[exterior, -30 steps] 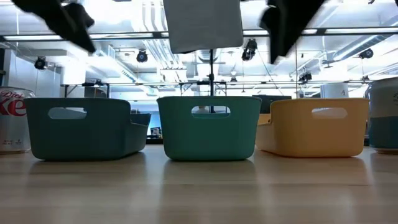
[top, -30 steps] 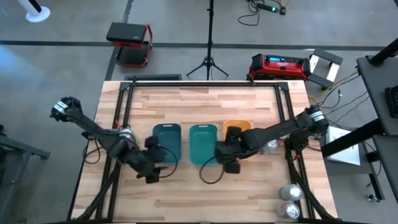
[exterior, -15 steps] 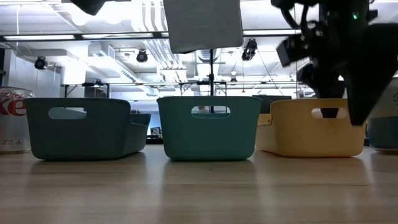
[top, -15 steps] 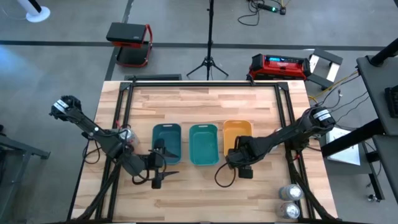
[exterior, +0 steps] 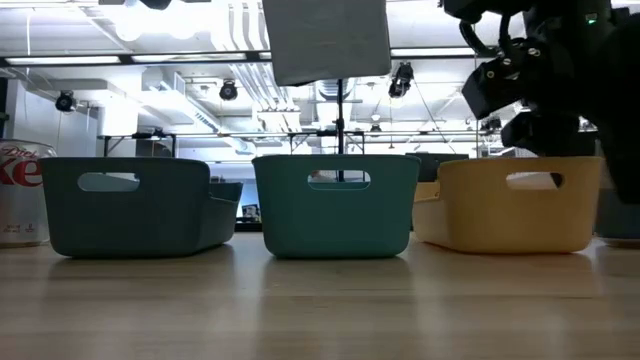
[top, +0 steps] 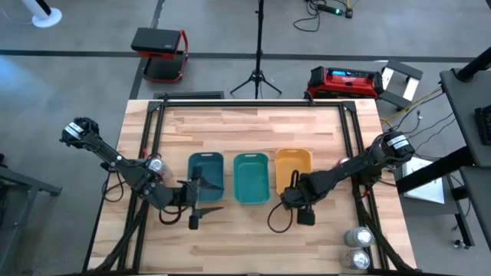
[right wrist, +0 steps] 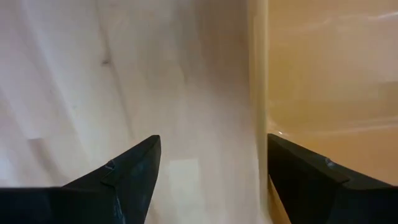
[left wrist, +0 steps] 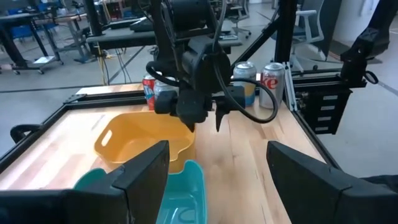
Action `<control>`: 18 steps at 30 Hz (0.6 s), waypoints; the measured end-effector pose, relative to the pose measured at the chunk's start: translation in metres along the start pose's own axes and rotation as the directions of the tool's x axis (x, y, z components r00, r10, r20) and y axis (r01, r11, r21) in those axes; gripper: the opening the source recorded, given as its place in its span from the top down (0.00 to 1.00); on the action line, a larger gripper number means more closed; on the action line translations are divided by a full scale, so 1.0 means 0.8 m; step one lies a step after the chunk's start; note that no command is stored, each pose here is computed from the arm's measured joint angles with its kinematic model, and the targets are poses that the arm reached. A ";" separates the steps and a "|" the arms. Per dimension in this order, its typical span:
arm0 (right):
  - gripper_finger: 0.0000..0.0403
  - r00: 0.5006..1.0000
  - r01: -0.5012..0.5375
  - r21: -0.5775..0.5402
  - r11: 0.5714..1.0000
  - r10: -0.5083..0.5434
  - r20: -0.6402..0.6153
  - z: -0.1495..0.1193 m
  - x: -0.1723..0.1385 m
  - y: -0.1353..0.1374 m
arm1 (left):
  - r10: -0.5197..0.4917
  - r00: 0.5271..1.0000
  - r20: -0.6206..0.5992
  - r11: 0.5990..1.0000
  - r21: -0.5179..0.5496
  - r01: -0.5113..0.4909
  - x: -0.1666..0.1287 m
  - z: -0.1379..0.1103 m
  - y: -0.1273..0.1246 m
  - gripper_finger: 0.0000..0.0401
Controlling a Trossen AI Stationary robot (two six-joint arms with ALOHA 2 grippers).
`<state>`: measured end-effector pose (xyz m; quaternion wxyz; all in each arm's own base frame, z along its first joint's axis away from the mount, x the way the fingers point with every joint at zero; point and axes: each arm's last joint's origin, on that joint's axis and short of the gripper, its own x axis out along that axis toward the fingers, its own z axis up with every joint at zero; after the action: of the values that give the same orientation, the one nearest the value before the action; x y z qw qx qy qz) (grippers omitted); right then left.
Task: Sort soda cans
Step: Adjust the bins
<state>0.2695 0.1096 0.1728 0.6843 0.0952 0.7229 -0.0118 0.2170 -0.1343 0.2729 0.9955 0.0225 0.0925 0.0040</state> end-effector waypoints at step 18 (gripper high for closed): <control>0.31 1.000 0.009 0.038 0.999 -0.008 -0.026 0.000 -0.019 0.009 | 0.000 1.000 -0.030 1.000 0.013 0.001 0.001 -0.005 0.000 0.37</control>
<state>0.2710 0.1145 0.1886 0.6730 0.1055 0.7316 -0.0272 0.2170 -0.1344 0.2690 0.9938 0.0290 0.1073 0.0036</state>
